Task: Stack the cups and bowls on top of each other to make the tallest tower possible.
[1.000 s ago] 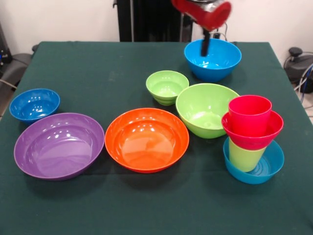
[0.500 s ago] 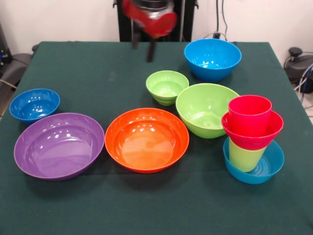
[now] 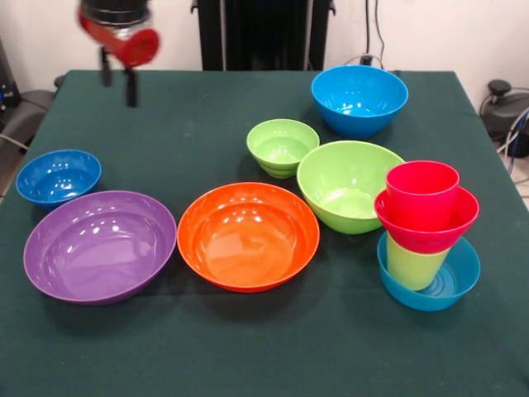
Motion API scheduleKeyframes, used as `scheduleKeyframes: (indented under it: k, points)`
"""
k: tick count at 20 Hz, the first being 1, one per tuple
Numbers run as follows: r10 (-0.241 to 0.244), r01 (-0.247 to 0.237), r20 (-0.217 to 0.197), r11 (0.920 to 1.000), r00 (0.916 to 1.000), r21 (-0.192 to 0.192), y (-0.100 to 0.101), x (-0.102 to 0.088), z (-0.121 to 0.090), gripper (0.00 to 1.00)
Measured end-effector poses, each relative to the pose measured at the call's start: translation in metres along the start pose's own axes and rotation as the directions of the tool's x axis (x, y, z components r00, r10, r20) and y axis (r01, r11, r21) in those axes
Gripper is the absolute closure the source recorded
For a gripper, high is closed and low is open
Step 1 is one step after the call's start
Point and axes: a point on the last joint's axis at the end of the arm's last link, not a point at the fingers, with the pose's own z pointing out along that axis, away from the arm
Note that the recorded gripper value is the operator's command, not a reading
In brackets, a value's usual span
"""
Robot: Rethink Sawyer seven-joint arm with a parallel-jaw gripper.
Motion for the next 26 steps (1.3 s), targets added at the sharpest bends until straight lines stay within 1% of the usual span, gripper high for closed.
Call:
scheduleKeyframes:
  k: [1, 2, 3, 5, 7, 8, 10, 11, 13, 14, 15, 17, 21, 24, 25, 26]
  points:
    - [-0.034, 0.034, 0.006, 0.9994, 0.9994, -0.002, -0.006, -0.006, 0.002, 0.0]
    - [-0.112, 0.112, 0.011, 0.9936, 0.9936, -0.014, -0.015, -0.02, 0.008, 0.0]
    - [-0.123, 0.123, 0.008, 0.9922, 0.9924, -0.018, -0.016, -0.022, 0.008, 0.0]
    - [-0.197, 0.197, 0.011, 0.9797, 0.9804, -0.035, -0.016, -0.032, 0.011, 0.0]
    - [-0.233, 0.233, 0.014, 0.9714, 0.9725, -0.045, -0.014, -0.036, 0.013, 0.0]
    - [-0.281, 0.281, 0.022, 0.9574, 0.9596, -0.065, -0.004, -0.041, 0.016, 0.0]
    - [-0.295, 0.296, 0.025, 0.9522, 0.9551, -0.075, 0.001, -0.042, 0.017, 0.0]
    - [-0.325, 0.326, 0.032, 0.9399, 0.9452, -0.1, 0.016, -0.041, 0.019, 0.0]
    - [-0.336, 0.337, 0.033, 0.9344, 0.9414, -0.115, 0.026, -0.039, 0.019, 0.0]
    - [-0.349, 0.351, 0.037, 0.9262, 0.9363, -0.138, 0.04, -0.036, 0.019, 0.0]
    - [-0.353, 0.355, 0.039, 0.9233, 0.9348, -0.147, 0.044, -0.035, 0.018, 0.0]
    - [-0.376, 0.378, 0.048, 0.9068, 0.9254, -0.186, 0.064, -0.032, 0.018, 0.0]
    - [-0.407, 0.41, 0.057, 0.8868, 0.9115, -0.214, 0.075, -0.029, 0.022, 0.0]
    - [-0.455, 0.458, 0.066, 0.8612, 0.888, -0.221, 0.079, -0.025, 0.032, 0.0]
    - [-0.483, 0.487, 0.071, 0.8468, 0.8725, -0.215, 0.079, -0.023, 0.039, 0.0]
    - [-0.504, 0.508, 0.074, 0.8361, 0.8604, -0.208, 0.078, -0.021, 0.044, 0.0]
